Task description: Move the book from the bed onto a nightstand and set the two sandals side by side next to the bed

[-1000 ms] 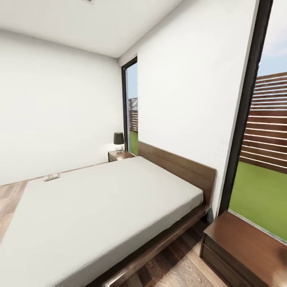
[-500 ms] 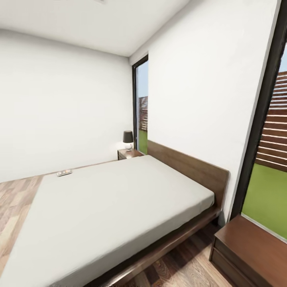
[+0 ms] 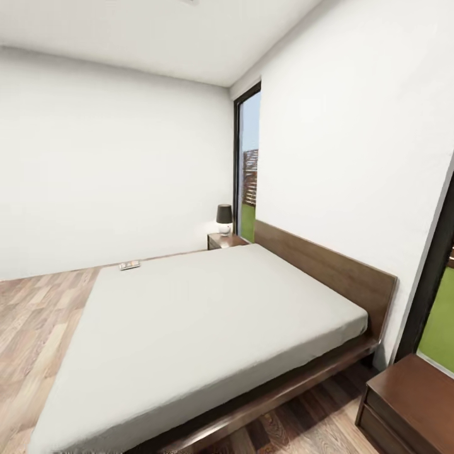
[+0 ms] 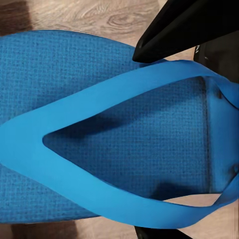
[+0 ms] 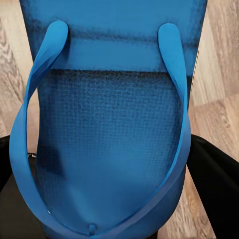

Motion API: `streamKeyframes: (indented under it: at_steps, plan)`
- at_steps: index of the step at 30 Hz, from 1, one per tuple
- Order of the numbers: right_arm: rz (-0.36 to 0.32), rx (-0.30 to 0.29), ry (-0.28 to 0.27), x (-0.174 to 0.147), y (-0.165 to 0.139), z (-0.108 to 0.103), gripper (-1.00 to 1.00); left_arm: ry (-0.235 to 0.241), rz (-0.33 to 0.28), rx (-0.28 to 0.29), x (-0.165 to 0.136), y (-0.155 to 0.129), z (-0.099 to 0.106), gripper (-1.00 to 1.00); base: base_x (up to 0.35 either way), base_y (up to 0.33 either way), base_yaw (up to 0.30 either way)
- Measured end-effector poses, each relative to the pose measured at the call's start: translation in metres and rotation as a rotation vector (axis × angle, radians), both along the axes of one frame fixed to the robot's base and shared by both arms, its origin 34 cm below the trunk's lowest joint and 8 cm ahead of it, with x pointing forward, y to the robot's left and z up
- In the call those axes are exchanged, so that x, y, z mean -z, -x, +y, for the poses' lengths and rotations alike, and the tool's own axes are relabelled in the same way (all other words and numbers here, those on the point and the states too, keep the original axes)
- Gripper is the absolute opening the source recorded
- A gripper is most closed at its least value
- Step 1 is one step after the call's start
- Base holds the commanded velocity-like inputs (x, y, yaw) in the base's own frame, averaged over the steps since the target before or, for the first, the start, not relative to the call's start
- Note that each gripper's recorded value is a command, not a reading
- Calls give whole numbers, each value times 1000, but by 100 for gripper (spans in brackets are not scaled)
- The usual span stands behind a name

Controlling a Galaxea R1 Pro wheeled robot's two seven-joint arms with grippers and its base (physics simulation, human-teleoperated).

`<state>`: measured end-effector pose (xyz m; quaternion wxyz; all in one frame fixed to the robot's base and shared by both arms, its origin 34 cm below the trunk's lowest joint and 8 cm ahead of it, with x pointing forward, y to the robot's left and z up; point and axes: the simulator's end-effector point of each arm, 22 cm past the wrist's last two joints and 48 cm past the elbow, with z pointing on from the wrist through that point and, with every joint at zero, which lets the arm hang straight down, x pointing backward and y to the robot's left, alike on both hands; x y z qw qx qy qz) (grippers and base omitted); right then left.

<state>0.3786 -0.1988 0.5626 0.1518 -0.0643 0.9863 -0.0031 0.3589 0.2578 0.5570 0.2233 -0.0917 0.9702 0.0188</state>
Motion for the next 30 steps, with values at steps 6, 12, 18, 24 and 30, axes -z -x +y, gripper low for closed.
streamKeyframes:
  at_steps: [6, 12, 18, 24, 30]
  plan:
    - [4, 1, 1, 1, 1, 0, -100, 0, 5, 0, 1, 2, 0, -100, 0, 0, 255]
    - [6, 1, -1, 1, 2, 1, -100, 0, 6, 0, 1, 2, 0, -100, 0, 0, 274]
    - [6, 1, -1, 1, 2, 1, -100, 0, 5, 0, 1, 2, 0, -100, 0, 0, 284]
    - [6, 1, -1, 1, 2, 1, -100, 0, 5, 0, 1, 2, 0, -100, 0, 0, 288]
    - [6, 2, -1, 1, 2, 1, -100, 0, 5, 0, 1, 2, 0, -100, 0, 0, 263]
